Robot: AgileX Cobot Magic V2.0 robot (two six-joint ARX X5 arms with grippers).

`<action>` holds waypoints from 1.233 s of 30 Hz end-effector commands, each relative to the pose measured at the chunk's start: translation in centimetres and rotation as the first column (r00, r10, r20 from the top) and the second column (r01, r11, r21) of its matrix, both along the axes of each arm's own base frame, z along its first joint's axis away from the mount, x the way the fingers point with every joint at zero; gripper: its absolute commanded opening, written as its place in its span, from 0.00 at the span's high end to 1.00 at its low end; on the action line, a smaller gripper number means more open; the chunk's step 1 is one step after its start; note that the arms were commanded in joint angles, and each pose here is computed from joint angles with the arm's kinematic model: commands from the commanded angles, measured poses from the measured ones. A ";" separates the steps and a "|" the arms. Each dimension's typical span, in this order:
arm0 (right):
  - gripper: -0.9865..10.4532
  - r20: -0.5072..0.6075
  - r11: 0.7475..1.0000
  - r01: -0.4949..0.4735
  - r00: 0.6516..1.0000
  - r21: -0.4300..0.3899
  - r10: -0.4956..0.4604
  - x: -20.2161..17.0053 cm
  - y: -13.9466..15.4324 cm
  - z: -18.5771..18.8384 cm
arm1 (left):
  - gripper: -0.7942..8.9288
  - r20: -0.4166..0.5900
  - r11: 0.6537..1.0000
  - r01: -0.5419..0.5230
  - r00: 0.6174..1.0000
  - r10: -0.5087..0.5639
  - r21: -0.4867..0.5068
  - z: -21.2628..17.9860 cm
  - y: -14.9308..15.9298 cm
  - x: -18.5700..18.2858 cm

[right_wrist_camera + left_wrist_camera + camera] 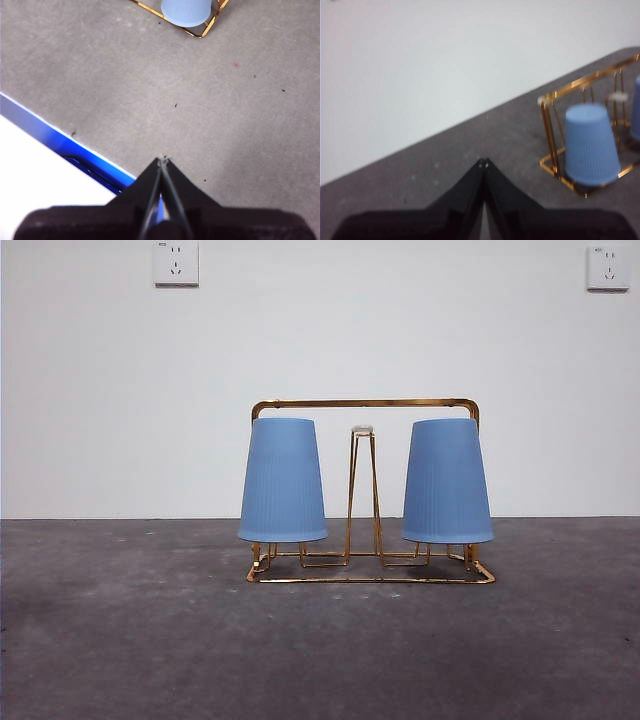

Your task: Pick up cup 1,put cup 1 in the cup rack,pick up cup 2,put cup 2 in the cup rack

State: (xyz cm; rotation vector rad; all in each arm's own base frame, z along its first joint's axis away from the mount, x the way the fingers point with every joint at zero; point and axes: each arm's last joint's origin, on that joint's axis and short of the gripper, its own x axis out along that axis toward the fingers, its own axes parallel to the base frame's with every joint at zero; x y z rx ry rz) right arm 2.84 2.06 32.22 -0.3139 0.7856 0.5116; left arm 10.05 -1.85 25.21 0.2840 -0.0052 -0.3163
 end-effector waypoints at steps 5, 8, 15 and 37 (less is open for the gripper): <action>0.91 -0.018 1.000 0.005 1.000 -0.013 -0.005 0.0 0.0 -0.3 | 0.92 -0.037 0.999 -0.030 0.999 0.028 -0.045 -5.6 0.3 -0.2; 0.91 -0.018 1.000 0.005 1.000 -0.013 -0.005 0.0 0.0 -0.3 | 0.92 -0.053 0.998 -0.044 0.998 0.041 -0.053 -7.2 0.4 -0.2; 0.91 -0.018 1.000 0.005 1.000 -0.013 -0.005 0.0 0.0 -0.3 | 0.92 -0.101 0.988 -0.097 0.991 0.085 -0.119 -9.6 0.8 -0.5; 0.91 -0.018 1.000 0.005 1.000 -0.013 -0.005 0.0 0.0 -0.3 | 0.92 -0.205 0.962 -0.167 0.971 0.122 -0.218 -10.2 1.3 -0.4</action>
